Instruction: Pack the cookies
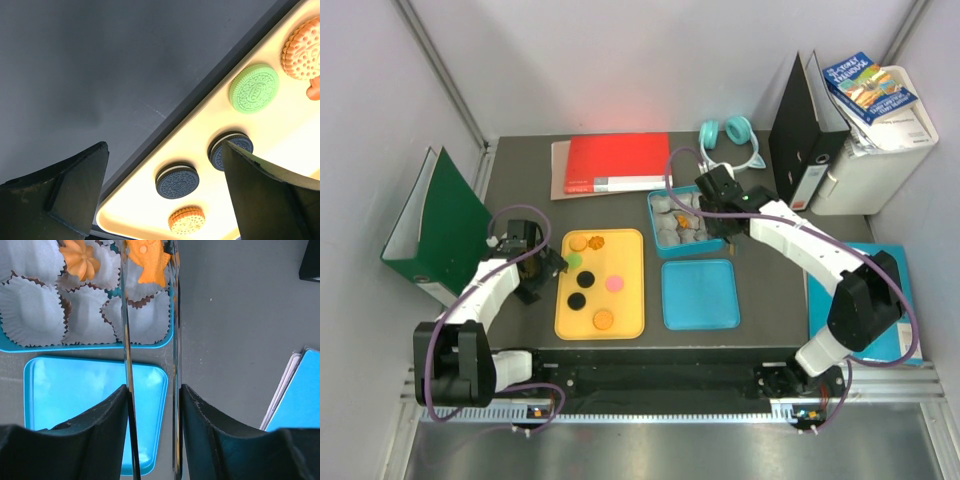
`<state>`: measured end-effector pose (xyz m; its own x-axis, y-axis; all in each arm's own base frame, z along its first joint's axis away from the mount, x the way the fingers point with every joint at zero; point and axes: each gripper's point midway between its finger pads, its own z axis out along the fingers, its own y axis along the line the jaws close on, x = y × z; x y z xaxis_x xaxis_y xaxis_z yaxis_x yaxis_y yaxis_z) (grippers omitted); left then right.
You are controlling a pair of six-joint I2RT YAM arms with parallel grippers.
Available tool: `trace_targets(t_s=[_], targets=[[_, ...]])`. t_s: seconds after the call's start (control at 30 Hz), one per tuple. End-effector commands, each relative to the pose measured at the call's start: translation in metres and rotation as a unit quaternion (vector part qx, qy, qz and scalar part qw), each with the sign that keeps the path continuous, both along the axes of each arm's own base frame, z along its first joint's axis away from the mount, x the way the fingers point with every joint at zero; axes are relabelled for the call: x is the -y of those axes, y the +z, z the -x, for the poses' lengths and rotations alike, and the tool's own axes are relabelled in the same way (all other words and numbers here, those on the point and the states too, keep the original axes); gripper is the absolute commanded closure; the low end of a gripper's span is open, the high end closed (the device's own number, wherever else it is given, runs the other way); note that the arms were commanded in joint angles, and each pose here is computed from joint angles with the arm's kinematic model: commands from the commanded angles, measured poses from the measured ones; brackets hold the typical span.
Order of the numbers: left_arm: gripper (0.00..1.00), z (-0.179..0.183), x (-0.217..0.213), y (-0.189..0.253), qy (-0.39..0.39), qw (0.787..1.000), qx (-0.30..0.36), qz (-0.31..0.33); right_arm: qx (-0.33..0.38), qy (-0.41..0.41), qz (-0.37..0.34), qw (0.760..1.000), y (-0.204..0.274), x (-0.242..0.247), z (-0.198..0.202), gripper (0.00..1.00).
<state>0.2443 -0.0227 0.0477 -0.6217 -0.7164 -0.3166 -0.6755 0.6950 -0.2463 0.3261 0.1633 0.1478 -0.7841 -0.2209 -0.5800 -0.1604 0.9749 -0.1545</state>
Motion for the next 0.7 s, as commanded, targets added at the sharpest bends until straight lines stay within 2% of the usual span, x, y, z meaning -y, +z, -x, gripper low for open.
trace_targets(t_s=[0.0,0.2,0.37,0.53,0.67], targets=[[0.02,-0.004,-0.001,-0.003,0.000,1.000,0.006,0.001,0.037,-0.014,-0.024,0.999,0.019,-0.004,-0.018,0.54],[0.02,-0.004,-0.001,-0.003,0.000,1.000,0.006,0.001,0.039,-0.015,-0.030,0.999,0.022,-0.005,-0.019,0.48],[0.02,-0.004,-0.002,-0.002,0.002,1.000,0.008,-0.002,0.053,-0.009,-0.055,0.997,0.038,-0.011,-0.017,0.48],[0.02,-0.005,-0.003,-0.001,0.002,1.000,0.008,-0.004,0.086,0.074,-0.083,0.990,0.070,-0.055,0.014,0.48],[0.02,-0.009,-0.002,0.001,0.006,1.000,0.010,-0.002,0.072,0.154,-0.101,0.980,0.068,-0.108,0.052,0.48]])
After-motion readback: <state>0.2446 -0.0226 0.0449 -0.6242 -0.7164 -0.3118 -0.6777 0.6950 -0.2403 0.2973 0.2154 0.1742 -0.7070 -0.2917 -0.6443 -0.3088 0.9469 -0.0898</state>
